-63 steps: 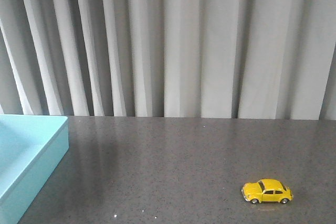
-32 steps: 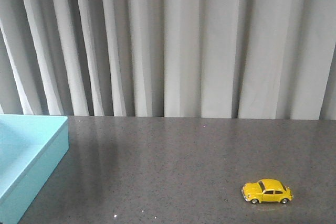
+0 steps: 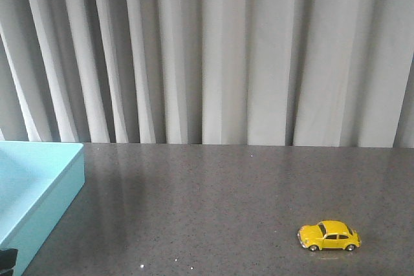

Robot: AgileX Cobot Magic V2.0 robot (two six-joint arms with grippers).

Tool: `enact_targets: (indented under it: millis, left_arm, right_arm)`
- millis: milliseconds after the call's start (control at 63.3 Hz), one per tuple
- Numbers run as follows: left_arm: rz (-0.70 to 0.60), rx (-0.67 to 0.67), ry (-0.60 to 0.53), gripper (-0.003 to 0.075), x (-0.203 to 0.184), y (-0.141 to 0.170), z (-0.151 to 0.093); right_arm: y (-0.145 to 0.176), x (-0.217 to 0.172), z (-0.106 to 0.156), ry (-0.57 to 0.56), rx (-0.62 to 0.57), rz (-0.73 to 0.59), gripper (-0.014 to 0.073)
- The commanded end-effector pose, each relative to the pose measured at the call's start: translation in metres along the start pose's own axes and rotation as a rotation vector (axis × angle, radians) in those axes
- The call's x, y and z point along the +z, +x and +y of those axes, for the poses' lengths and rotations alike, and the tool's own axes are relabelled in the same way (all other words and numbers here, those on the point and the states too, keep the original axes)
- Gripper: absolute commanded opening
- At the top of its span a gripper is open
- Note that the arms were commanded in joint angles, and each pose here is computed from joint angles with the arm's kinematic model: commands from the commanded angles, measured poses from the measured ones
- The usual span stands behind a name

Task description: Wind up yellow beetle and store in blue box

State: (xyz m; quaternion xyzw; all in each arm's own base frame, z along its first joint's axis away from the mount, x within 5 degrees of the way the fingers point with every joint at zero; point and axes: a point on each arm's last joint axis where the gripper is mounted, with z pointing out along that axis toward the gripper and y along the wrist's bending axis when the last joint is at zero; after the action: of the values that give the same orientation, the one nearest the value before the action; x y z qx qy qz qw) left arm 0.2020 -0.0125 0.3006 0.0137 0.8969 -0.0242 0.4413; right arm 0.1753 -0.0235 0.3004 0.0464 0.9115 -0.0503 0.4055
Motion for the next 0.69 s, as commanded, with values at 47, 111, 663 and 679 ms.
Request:
enact_targets:
  millis: [47,111,663,679]
  left_arm:
    - [-0.106,-0.020,0.008,0.0580,-0.007,-0.016,-0.001]
    - [-0.102,-0.020,0.008,0.0580,-0.007,-0.016,-0.001]
    - [-0.092,0.074,0.040,0.0580,-0.005,-0.015,-0.010]
    - [-0.092,0.085,0.047,0.0580,-0.005,-0.015,-0.012]
  right_arm:
    - [-0.019,-0.008,0.003,-0.053,0.081,-0.137,0.0633]
    - [-0.025,-0.009,0.007,-0.101,0.104,-0.147,0.0624]
    - [-0.108,0.068,0.023,-0.261,0.000,0.155,0.0565]
    - [-0.110,0.075,0.023,-0.261,-0.001,0.168,0.0565]
